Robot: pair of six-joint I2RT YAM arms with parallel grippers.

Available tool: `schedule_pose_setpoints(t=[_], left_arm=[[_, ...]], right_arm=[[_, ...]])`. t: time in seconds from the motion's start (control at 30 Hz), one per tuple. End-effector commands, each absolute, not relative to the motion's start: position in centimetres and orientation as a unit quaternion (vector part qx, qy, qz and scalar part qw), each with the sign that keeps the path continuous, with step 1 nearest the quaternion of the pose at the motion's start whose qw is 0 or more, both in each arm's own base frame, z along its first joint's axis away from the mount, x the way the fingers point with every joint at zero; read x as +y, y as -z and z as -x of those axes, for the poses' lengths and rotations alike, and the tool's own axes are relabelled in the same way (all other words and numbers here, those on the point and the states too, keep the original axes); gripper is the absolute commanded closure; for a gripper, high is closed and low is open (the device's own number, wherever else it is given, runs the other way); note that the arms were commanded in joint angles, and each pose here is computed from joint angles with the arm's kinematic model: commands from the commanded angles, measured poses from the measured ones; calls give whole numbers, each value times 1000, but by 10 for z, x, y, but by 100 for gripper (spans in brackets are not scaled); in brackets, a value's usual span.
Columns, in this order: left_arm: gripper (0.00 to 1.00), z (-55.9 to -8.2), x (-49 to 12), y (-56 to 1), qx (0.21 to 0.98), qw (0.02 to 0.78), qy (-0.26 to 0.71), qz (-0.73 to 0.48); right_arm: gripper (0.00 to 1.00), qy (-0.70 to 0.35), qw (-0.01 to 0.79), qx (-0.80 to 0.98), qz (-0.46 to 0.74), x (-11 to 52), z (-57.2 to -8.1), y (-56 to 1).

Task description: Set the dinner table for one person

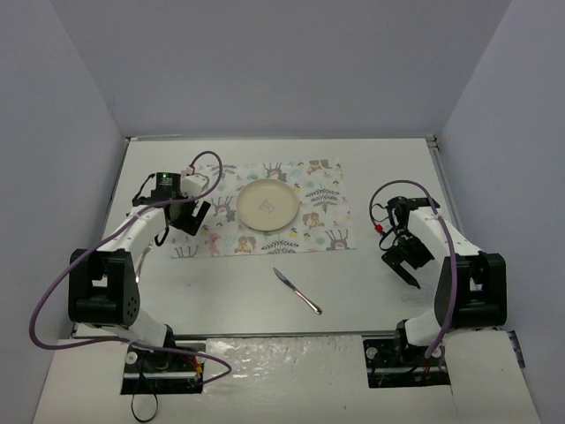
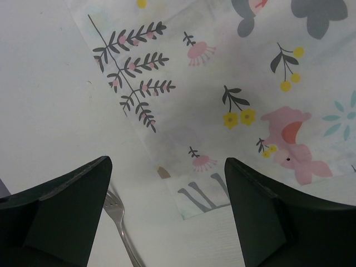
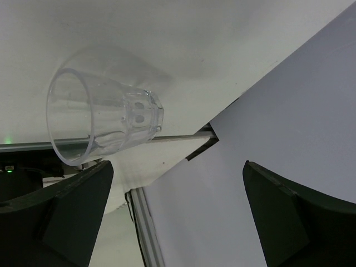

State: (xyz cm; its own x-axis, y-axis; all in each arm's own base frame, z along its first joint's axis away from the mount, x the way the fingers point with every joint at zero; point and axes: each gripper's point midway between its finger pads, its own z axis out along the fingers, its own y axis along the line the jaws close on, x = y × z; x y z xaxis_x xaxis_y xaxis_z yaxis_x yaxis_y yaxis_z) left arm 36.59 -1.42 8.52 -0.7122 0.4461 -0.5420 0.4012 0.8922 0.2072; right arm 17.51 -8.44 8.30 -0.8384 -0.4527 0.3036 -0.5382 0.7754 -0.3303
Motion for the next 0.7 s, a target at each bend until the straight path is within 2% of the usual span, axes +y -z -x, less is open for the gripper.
schedule_pose_setpoints(t=[0.0,0.23,0.67], left_arm=[[20,-391,-16,-115,908,353,-44,-222],[20,-391,-17,-115,908,350,-45,-225],[20,-397,-19,-124,907,347,-48,-235]], right_arm=[[0,-238,133,-923,-272,-101,-167,-96],[0,-282,157,-903,-284,-118,-165,-100],[0,-331,130,-896,-268,-129,-170,-109]])
